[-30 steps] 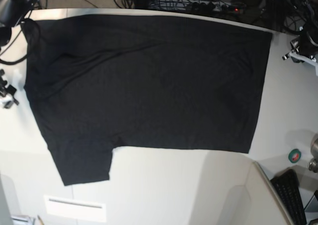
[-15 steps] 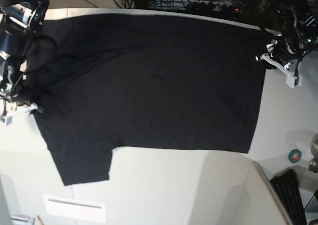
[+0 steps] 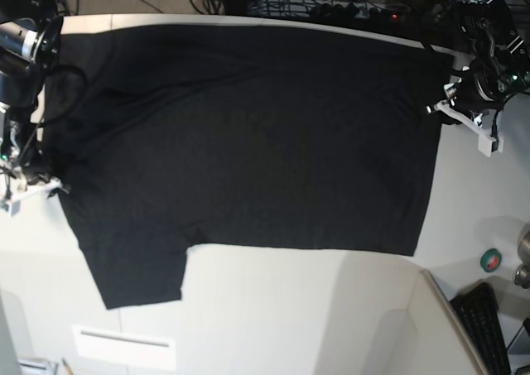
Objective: Layout the t-shirt on the table in an organized manner, then fold the t-shirt properly
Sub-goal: 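Grasp the shirt side with the right gripper and pull it outward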
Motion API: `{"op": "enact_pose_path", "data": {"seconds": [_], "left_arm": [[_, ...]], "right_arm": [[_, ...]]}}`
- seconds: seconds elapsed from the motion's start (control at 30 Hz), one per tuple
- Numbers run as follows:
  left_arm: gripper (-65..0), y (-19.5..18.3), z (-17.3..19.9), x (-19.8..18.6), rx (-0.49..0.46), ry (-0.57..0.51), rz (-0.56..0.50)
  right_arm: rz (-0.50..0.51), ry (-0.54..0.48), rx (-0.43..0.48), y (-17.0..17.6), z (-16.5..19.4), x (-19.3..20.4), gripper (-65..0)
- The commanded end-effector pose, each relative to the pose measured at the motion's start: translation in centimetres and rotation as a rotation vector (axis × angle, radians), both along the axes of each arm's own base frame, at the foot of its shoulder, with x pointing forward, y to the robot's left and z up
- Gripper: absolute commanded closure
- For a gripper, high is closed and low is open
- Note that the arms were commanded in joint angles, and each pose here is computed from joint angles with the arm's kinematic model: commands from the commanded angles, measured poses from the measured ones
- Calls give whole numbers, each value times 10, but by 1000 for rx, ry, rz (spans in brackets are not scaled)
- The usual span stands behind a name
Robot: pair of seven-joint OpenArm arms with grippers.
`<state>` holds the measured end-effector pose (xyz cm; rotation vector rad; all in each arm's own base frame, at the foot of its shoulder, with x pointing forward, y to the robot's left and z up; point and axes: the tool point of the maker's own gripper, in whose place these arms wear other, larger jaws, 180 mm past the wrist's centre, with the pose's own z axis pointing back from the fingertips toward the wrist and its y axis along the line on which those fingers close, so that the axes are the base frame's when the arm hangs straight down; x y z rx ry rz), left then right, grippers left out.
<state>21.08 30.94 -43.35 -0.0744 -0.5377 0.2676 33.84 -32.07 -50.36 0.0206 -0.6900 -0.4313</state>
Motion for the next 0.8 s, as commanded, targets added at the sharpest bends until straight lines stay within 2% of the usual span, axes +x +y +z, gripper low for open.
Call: {"op": "enact_pose_path", "data": {"seconds": [0.0, 0.13, 0.17, 0.2, 0.3, 0.53, 0.77], "left_arm": [[0, 6, 9, 7, 16, -33, 4], [0, 7, 9, 7, 19, -32, 3], [0, 7, 9, 7, 19, -32, 3], [0, 7, 9, 7, 19, -32, 5], [0, 7, 9, 7, 19, -32, 5], [0, 9, 9, 6, 23, -30, 10], [0, 10, 9, 6, 23, -31, 12]], "right_arm": [[22, -1, -20, -4, 6, 2, -272], [47, -41, -47, 4, 15, 6, -267], [48, -47, -50, 5, 17, 7, -248], [46, -47, -49, 5, 17, 6, -206], [44, -52, -52, 4, 19, 7, 0], [3, -200, -104, -5, 66, 17, 0], [39, -122, -96, 18, 91, -14, 0]]}}
